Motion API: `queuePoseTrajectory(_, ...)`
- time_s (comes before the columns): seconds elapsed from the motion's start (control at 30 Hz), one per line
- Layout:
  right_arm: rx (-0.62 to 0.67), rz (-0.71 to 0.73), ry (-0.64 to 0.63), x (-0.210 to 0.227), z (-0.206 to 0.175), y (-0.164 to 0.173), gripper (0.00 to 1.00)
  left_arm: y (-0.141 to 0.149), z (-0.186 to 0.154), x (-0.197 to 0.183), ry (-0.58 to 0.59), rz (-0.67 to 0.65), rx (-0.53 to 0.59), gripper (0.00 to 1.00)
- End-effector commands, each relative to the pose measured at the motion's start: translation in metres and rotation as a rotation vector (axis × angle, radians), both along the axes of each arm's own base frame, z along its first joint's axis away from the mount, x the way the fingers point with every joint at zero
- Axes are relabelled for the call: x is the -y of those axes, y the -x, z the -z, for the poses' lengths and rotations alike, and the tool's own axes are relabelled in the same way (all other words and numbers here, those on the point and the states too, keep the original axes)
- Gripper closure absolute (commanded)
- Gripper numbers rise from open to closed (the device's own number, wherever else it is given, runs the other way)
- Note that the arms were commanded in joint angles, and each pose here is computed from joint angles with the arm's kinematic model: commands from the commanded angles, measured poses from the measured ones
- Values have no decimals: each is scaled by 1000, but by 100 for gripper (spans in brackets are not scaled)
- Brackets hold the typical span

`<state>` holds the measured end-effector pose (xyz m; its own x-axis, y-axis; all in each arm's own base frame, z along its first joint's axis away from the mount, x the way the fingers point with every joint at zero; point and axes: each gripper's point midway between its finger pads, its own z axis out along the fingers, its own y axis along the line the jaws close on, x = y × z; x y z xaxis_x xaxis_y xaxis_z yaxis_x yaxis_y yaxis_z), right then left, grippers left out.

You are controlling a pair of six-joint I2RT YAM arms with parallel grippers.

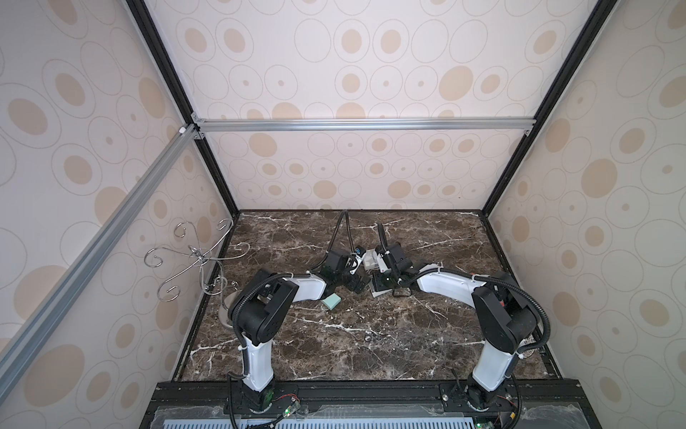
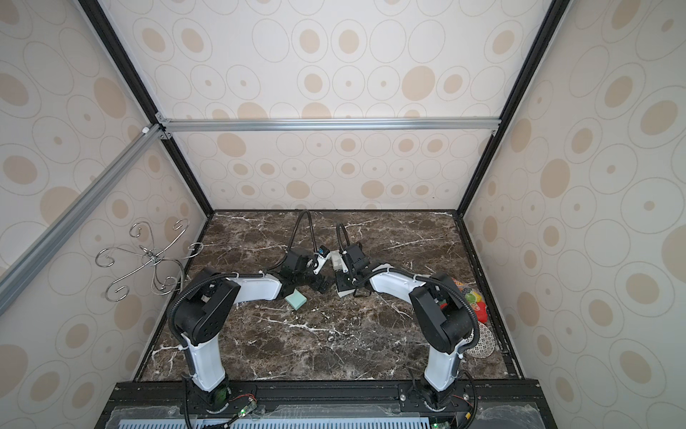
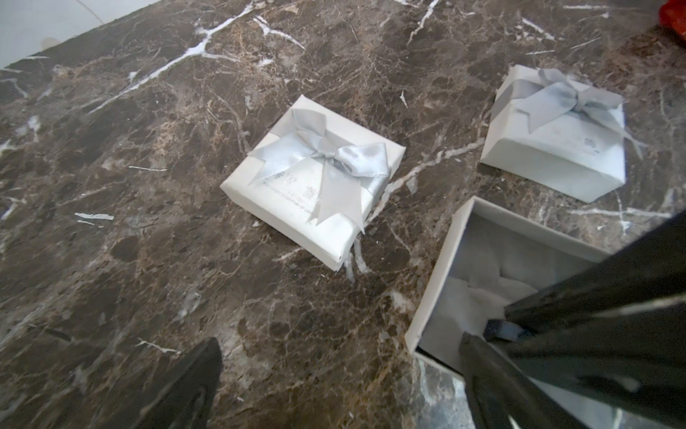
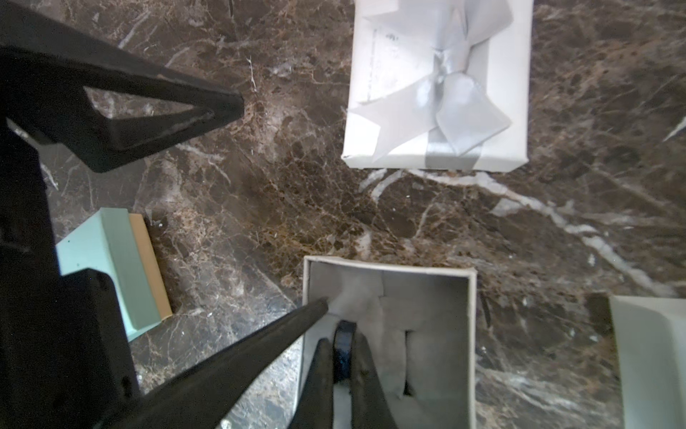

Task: Take the rings out of the lift-off lid box
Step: Take out the ring from the jewelry box.

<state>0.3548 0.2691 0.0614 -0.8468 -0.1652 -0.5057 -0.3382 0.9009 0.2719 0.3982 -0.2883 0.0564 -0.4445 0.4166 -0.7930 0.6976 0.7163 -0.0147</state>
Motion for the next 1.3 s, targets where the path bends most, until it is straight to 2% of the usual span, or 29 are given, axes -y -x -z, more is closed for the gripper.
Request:
queuePoseTrajectory(0.0, 31, 14, -46, 0, -15, -3, 100, -5, -6, 1, 6, 0, 15, 0)
queuePoseTrajectory(1.27, 123, 59, -143, 3, -28, -4, 100, -6, -9, -1, 7, -6, 21, 0)
